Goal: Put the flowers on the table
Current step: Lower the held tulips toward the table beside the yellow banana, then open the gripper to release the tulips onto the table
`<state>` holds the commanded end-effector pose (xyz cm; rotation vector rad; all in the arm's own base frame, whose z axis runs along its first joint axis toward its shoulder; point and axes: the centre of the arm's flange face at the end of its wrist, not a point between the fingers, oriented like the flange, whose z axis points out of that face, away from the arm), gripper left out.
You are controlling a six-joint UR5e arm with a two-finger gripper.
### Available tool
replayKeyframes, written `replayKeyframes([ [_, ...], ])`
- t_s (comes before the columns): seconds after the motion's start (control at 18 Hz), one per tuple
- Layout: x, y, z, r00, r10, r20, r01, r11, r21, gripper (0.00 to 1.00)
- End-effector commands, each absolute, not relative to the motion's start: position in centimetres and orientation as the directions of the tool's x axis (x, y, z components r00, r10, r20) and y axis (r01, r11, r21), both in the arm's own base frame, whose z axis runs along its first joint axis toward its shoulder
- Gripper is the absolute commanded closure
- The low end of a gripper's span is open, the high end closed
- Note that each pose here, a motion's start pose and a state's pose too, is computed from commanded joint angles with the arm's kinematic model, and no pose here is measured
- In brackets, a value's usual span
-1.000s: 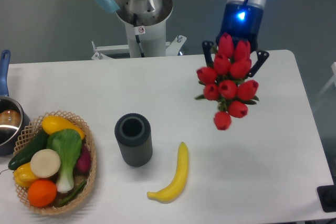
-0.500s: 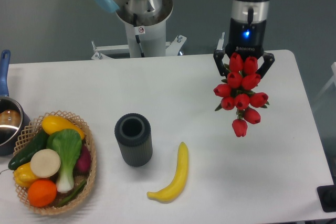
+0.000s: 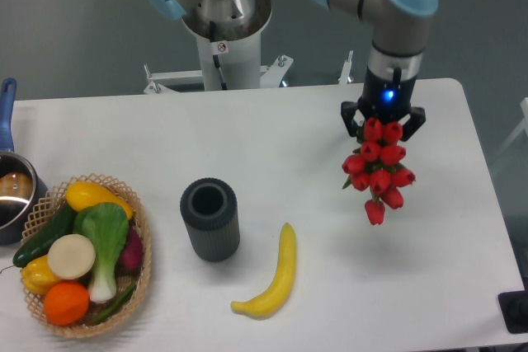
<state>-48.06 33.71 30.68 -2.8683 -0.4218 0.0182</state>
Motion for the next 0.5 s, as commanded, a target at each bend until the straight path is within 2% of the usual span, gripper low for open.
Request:
replayKeyframes([
  [0.28, -48.5, 35.0, 26.6, 0.960, 0.270, 0.074, 0.280, -0.938, -0.203, 0.58],
  [0.39, -49.0, 35.4, 25.6, 0.958, 0.272, 0.091, 0.285, -0.938, -0.197, 0.54],
  [0.5, -49.4, 35.7, 24.4, 0.951, 0.290, 0.109, 0.306, -0.934, -0.184, 0.54],
])
